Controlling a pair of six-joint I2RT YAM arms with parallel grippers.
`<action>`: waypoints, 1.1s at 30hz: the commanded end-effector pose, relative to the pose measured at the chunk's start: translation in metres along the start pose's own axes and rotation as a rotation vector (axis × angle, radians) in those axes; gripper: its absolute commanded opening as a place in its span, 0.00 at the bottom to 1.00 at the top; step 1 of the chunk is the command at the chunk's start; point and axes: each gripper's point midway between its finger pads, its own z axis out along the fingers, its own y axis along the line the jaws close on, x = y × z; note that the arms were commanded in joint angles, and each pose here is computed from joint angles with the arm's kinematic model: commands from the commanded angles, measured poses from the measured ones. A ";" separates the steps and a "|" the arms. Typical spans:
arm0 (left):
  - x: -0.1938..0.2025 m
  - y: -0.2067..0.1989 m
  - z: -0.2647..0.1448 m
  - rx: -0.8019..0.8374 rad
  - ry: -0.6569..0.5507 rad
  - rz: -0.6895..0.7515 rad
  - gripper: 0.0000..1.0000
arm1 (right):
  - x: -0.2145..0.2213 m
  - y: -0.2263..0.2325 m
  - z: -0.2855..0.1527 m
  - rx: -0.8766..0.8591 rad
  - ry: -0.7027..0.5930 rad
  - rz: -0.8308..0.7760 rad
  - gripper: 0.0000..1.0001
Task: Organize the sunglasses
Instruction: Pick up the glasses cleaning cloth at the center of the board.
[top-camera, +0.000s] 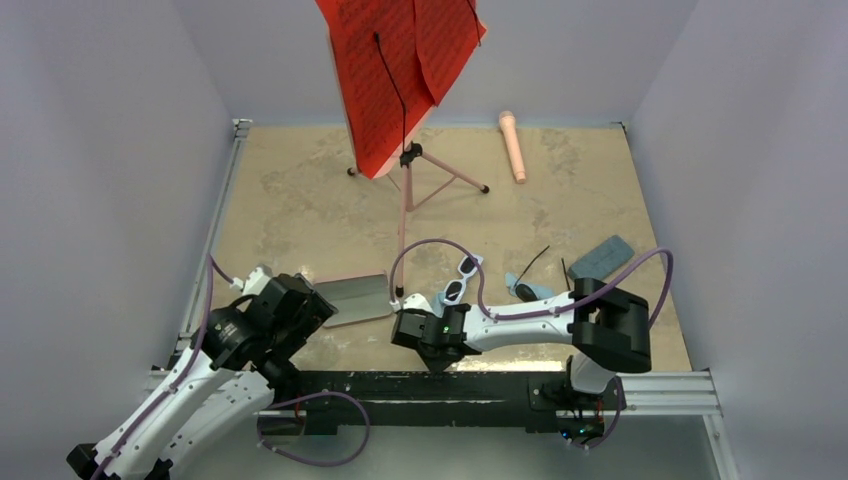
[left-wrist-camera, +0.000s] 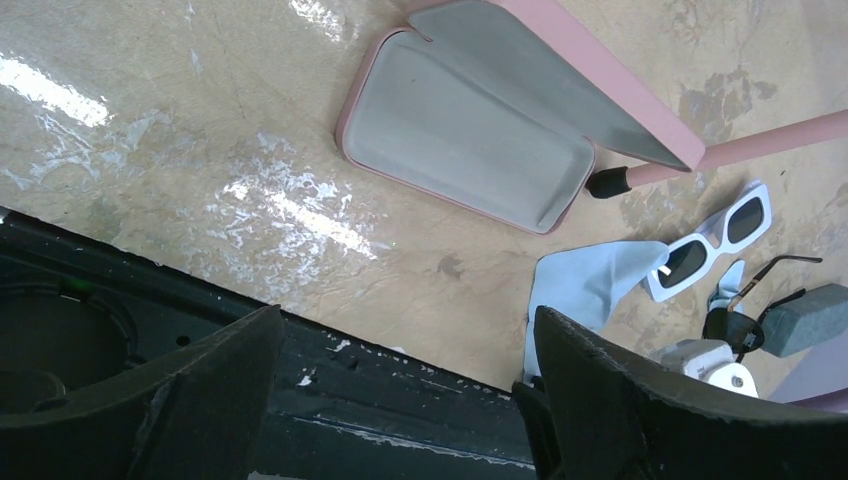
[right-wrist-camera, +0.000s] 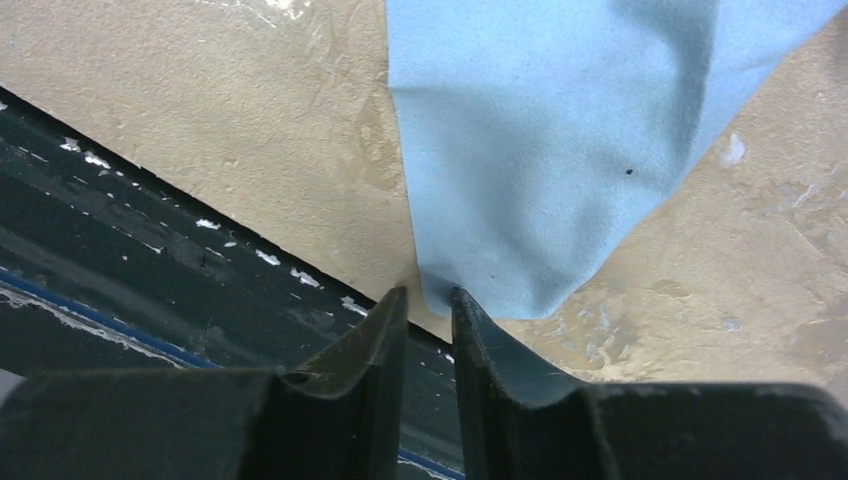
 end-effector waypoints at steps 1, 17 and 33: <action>0.006 0.008 0.003 -0.031 0.030 0.034 1.00 | 0.013 -0.010 0.006 0.023 0.022 0.039 0.24; 0.042 -0.038 0.011 0.125 0.215 0.135 1.00 | -0.015 -0.019 -0.027 -0.043 -0.176 0.066 0.00; 0.110 -0.113 0.030 0.095 0.259 0.261 0.85 | 0.027 -0.045 -0.025 -0.122 -0.116 0.154 0.00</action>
